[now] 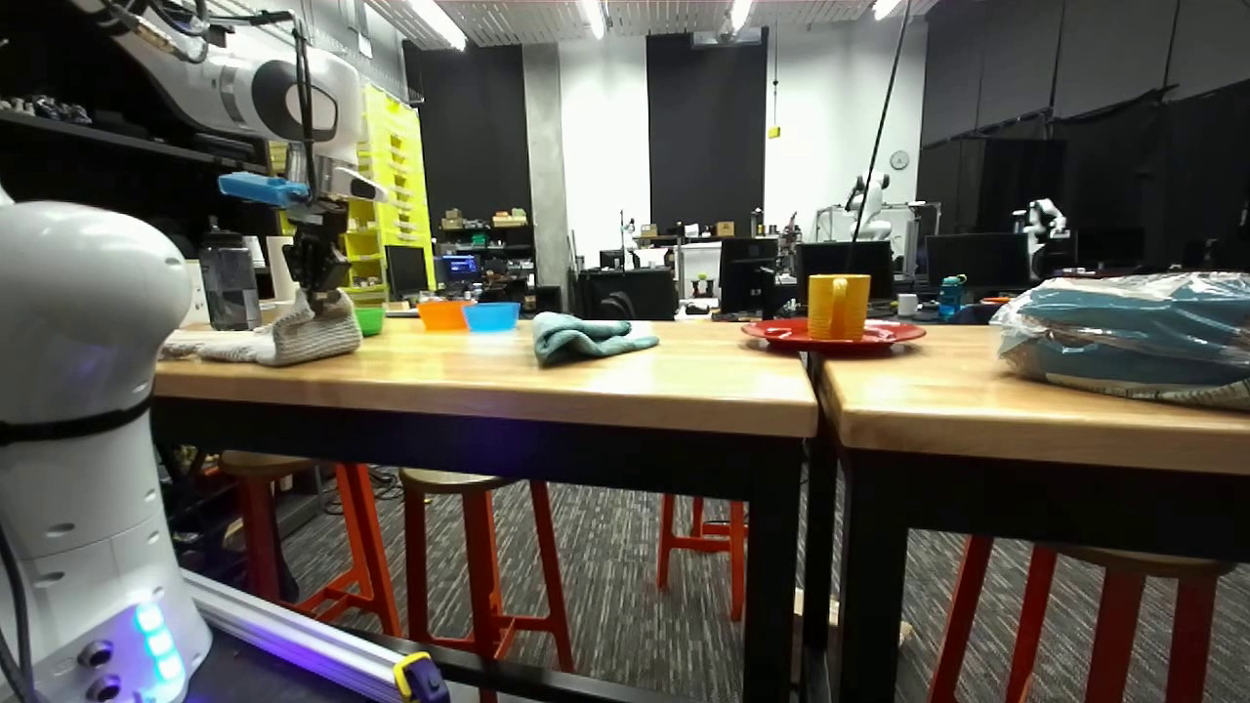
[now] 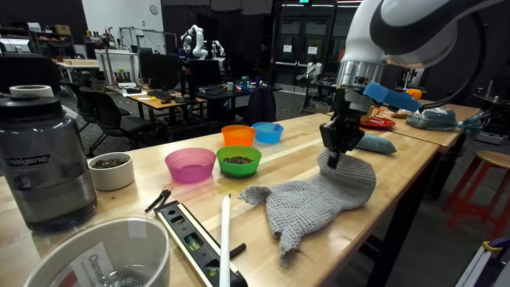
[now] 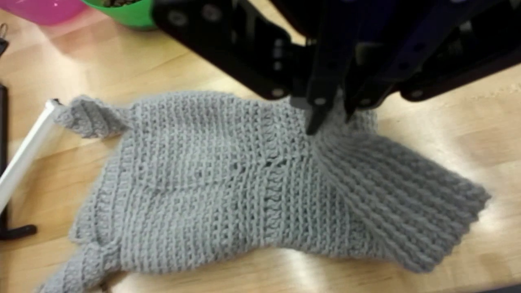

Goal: Fold the grey cotton cloth

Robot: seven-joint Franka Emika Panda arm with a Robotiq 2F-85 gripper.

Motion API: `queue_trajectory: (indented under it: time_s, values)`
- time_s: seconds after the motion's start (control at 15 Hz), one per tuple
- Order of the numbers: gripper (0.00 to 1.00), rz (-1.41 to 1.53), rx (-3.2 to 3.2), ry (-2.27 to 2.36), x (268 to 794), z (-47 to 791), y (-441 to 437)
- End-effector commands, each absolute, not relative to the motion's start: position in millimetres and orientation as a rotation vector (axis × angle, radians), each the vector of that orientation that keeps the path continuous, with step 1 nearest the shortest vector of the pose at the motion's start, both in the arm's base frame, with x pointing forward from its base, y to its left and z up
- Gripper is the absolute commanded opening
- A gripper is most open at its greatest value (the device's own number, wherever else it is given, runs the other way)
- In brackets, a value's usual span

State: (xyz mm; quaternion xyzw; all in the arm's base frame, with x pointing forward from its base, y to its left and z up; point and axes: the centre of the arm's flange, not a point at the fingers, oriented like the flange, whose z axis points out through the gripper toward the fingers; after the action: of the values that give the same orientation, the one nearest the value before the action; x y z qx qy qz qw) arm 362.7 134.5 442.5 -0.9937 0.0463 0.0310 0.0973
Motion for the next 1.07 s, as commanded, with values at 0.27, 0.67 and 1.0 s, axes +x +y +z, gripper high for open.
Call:
queue_trajectory:
  time_s: [0.27,0.67,1.0]
  values:
    - [0.02,-0.002,-3.004,0.033,362.8,458.4,213.6]
    - [0.02,-0.077,-3.002,-0.049,369.0,455.7,263.9]
    - [0.02,-0.087,-3.004,-0.126,379.1,447.6,297.5]
